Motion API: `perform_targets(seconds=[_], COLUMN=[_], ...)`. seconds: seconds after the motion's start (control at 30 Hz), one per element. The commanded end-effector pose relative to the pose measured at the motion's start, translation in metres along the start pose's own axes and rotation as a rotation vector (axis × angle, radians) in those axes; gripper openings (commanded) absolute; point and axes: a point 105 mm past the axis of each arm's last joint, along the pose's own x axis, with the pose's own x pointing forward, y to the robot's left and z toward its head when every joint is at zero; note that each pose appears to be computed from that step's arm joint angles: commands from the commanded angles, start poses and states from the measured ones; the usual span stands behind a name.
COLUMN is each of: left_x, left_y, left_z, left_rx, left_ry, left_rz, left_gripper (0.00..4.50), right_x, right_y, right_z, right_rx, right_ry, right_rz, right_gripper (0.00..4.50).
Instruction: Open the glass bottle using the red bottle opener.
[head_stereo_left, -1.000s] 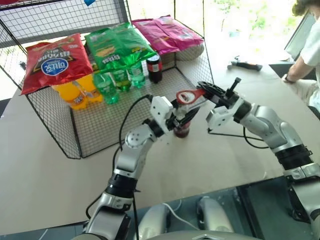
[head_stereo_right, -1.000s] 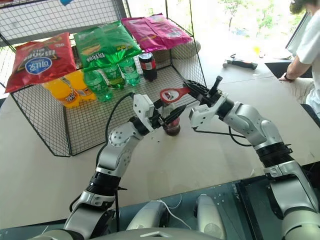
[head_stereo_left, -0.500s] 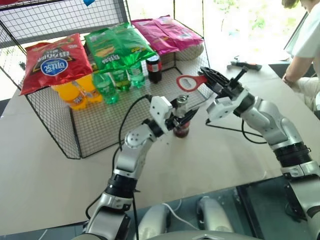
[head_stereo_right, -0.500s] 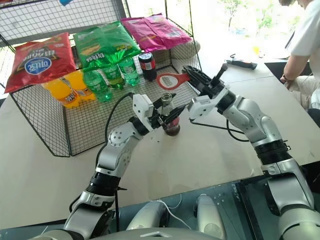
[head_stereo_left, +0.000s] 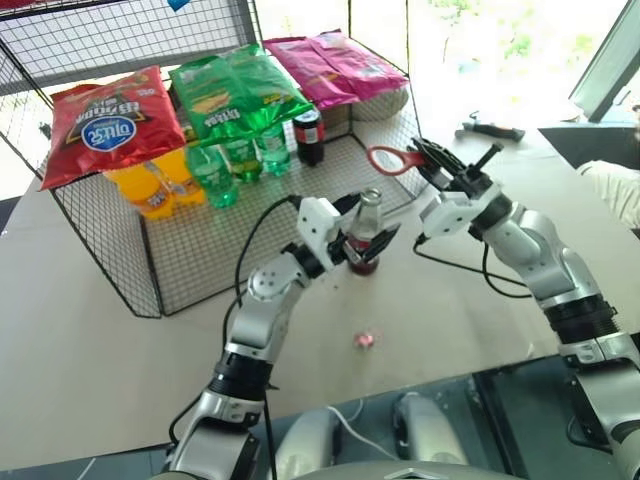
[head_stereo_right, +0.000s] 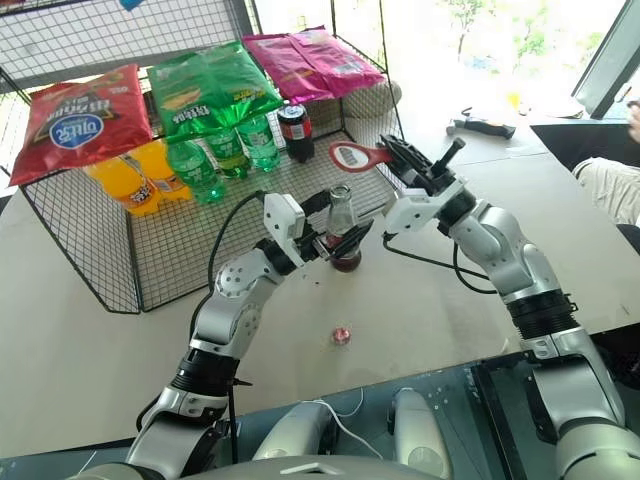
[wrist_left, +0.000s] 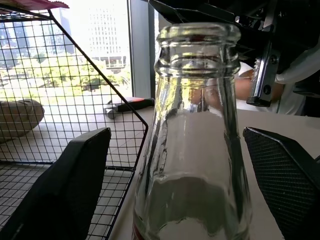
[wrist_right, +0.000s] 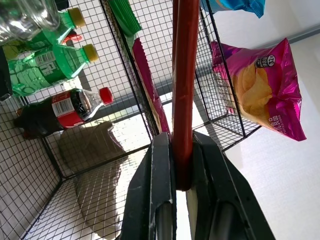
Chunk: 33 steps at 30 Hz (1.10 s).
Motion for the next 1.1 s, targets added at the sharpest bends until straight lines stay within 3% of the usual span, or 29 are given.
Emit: perform_targets(seconds=[0.03,0.2,0.37,0.67,0.73,0.8,0.93,1.03,1.1], left_x=[-0.003,-0.018,-0.037,-0.071,-0.078,-0.086,-0.107,-0.127,-0.14], left_y=[-0.001,-0.006,-0.01,-0.015,-0.013,-0.01,-0.011,-0.014,-0.012], left_z=[0.008,-0.003,-0.009,-0.025,-0.028,-0.029,-0.03,-0.032,-0.031], left_rx=[0.012,0.018,0.012,0.009,0.007,0.002,-0.026,-0.052,-0.061], left_ry=[-0.031,0.025,0.069,0.177,0.193,0.199,0.223,0.255,0.275], left_rz=[0.003,-0.005,0.0,0.032,0.062,0.106,0.168,0.22,0.263], left_gripper=[4.43,4.43,4.43,4.43,4.5,4.5,4.5,4.5,4.5], right_x=[-0.005,-0.035,-0.071,-0.1,-0.105,-0.112,-0.127,-0.141,-0.151], right_y=[-0.006,0.041,0.08,0.103,0.102,0.1,0.093,0.086,0.084], right_z=[-0.009,-0.041,-0.05,-0.019,-0.014,-0.009,-0.01,-0.012,-0.011], right_rx=[0.069,0.504,0.905,1.408,1.454,1.466,1.448,1.386,1.35], right_ry=[0.055,0.348,0.633,0.767,0.775,0.774,0.788,0.775,0.757], right_rz=[-0.039,0.038,0.073,0.229,0.265,0.313,0.341,0.366,0.406], right_gripper=[0.0,0.0,0.0,0.0,0.87,1.46,3.4,4.43,4.48])
